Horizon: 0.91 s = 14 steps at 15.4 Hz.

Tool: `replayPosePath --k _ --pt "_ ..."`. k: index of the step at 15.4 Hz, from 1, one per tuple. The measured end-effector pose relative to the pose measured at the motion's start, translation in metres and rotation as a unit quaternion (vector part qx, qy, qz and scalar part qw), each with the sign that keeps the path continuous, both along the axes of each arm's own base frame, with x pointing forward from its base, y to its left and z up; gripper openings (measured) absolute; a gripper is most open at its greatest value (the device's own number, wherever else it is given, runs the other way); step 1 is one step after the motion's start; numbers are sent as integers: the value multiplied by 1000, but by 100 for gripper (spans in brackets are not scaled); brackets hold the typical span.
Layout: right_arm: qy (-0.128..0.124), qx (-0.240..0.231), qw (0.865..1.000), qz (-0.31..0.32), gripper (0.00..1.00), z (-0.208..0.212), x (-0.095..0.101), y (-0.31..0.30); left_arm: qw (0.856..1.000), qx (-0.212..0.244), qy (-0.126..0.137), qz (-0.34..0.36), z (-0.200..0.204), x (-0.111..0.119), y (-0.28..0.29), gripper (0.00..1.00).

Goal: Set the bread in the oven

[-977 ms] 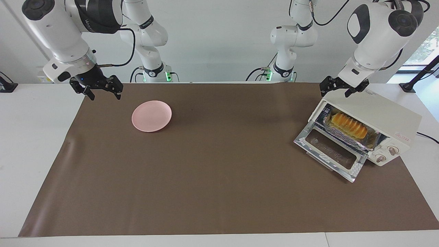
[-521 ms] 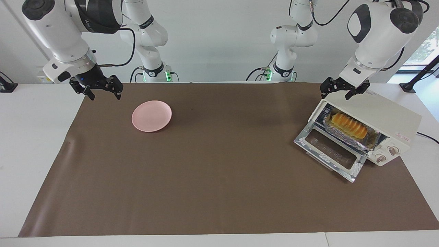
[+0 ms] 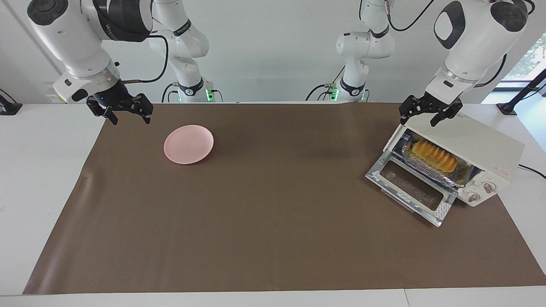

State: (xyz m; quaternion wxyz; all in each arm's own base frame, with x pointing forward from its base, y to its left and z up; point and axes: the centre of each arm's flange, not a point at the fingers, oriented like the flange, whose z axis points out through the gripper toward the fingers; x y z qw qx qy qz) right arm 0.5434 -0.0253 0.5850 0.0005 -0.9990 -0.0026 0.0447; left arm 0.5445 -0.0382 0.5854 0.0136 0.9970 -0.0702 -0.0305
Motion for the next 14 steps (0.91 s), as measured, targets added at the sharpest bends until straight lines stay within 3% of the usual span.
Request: replayPosePath --k 14 --pt "0 0 1000 0 100 0 0 0 1000 -1 -2 -1 3 -2 -1 100"
